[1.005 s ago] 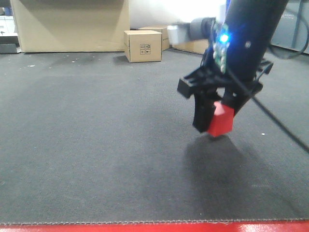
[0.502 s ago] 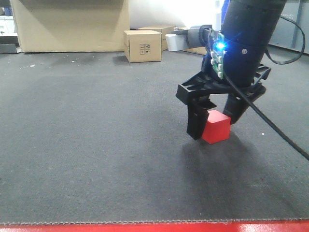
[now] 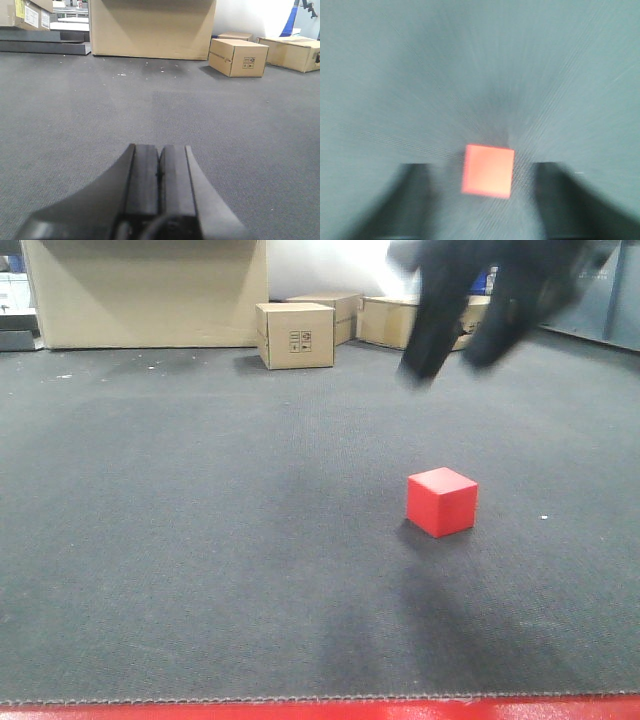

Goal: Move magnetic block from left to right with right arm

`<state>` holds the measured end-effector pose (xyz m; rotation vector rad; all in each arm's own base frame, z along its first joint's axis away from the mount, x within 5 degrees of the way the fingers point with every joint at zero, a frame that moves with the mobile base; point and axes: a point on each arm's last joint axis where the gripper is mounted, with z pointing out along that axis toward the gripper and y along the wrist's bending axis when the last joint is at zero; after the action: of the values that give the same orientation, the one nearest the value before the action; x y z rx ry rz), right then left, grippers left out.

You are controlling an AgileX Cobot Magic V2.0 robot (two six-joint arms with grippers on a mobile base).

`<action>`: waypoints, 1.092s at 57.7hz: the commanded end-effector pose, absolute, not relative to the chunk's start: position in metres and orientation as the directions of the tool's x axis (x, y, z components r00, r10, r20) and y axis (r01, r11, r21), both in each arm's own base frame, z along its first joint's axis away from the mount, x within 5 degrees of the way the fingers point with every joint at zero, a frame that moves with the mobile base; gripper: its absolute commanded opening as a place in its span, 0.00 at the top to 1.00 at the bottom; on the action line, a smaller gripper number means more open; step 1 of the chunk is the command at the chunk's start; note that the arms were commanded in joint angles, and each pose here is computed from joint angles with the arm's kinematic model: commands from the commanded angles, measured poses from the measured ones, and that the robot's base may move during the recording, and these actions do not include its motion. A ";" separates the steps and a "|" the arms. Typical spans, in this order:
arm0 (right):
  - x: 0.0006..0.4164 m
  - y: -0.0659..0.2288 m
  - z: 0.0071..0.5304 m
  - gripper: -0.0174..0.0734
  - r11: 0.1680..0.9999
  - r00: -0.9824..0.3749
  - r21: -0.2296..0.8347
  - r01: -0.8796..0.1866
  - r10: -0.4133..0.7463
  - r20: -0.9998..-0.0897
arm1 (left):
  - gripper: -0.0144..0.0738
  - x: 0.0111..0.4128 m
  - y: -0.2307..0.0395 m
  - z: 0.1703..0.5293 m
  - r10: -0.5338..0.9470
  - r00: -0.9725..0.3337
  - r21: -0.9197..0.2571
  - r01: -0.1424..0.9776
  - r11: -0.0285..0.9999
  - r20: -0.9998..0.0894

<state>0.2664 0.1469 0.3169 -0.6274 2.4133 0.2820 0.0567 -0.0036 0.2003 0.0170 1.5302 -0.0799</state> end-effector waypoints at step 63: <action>0.068 0.040 0.322 0.74 0.868 -0.152 0.033 -0.495 -0.049 -0.987 | 0.98 0.056 -0.003 0.205 -0.057 0.119 -0.050 0.060 0.997 -0.991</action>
<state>0.0668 0.0400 0.3051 -0.4578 1.7995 0.3967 0.0567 -0.0036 0.2003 0.0170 1.5302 -0.0799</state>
